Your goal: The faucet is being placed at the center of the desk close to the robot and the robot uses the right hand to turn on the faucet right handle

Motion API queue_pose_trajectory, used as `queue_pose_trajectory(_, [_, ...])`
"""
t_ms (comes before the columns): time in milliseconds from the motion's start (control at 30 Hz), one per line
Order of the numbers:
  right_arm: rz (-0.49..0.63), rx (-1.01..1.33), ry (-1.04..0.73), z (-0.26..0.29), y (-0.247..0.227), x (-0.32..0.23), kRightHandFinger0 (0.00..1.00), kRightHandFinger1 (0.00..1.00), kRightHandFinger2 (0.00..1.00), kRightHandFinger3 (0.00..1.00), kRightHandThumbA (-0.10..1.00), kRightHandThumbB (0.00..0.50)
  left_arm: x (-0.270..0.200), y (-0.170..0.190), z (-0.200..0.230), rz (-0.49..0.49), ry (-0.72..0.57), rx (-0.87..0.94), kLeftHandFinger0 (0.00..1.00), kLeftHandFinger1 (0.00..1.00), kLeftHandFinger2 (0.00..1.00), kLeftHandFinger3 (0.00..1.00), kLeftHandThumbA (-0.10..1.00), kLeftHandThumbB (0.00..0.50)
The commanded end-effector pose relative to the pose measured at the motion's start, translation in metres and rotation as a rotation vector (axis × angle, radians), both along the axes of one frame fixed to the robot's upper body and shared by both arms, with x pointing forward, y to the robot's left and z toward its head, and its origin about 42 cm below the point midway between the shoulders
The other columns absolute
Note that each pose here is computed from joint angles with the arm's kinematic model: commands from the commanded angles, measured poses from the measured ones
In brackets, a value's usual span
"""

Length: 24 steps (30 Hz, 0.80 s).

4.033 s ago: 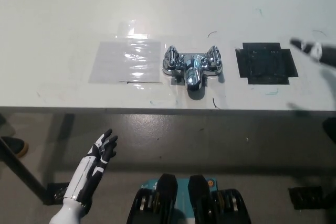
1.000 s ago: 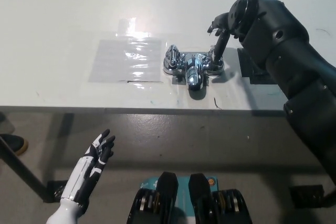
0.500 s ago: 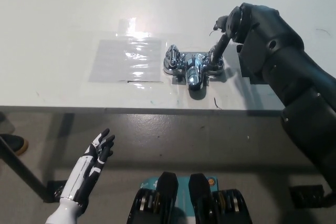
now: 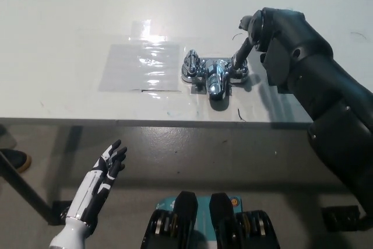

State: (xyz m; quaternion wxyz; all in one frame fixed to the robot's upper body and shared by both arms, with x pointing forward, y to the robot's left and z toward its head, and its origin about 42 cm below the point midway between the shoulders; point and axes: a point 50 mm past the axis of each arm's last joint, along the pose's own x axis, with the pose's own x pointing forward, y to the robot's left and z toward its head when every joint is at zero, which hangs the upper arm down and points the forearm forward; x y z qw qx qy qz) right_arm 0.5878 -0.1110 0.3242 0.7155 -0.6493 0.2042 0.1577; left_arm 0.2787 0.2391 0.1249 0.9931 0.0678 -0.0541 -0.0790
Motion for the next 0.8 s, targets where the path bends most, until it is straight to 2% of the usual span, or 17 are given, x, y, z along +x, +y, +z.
queue_pose_trajectory(0, [-0.003,-0.064,0.018,0.037,-0.007,0.006,1.00,1.00,1.00,1.00,1.00,0.366,0.004,0.004,0.016,-0.014,-0.070,0.006,1.00,1.00,1.00,1.00,0.91,0.206])
queue_pose_trajectory(133, [-0.005,-0.074,0.069,0.042,-0.011,0.005,1.00,1.00,1.00,1.00,1.00,0.382,0.004,0.004,0.017,-0.018,-0.068,0.002,1.00,1.00,1.00,1.00,0.91,0.195])
queue_pose_trajectory(200, [-0.007,-0.076,0.101,0.043,-0.014,0.005,1.00,1.00,1.00,1.00,1.00,0.407,0.004,0.004,0.016,-0.015,-0.068,0.001,1.00,1.00,1.00,1.00,0.90,0.200])
queue_pose_trajectory(300, [0.012,-0.106,0.132,0.043,-0.018,0.005,1.00,1.00,1.00,1.00,1.00,0.416,0.003,0.004,0.017,-0.014,-0.069,0.004,1.00,1.00,1.00,1.00,0.90,0.200])
queue_pose_trajectory(333, [0.005,-0.119,0.127,0.043,-0.020,0.005,1.00,1.00,1.00,1.00,1.00,0.433,0.004,0.003,0.018,-0.018,-0.070,0.003,1.00,1.00,1.00,1.00,0.90,0.188])
queue_pose_trajectory(433, [0.013,-0.137,0.140,0.043,-0.023,0.006,1.00,1.00,1.00,1.00,1.00,0.425,0.005,0.003,0.018,-0.019,-0.073,0.002,1.00,1.00,1.00,1.00,0.90,0.187])
queue_pose_trajectory(567, [0.009,-0.169,0.126,0.045,-0.023,0.006,1.00,1.00,1.00,1.00,0.99,0.465,0.005,0.004,0.018,-0.017,-0.073,0.005,1.00,1.00,1.00,1.00,0.91,0.199])
queue_pose_trajectory(767, [0.020,-0.183,0.104,0.047,-0.026,0.007,1.00,1.00,1.00,1.00,0.98,0.466,0.005,0.004,0.018,-0.019,-0.076,0.008,1.00,1.00,1.00,1.00,0.91,0.182])
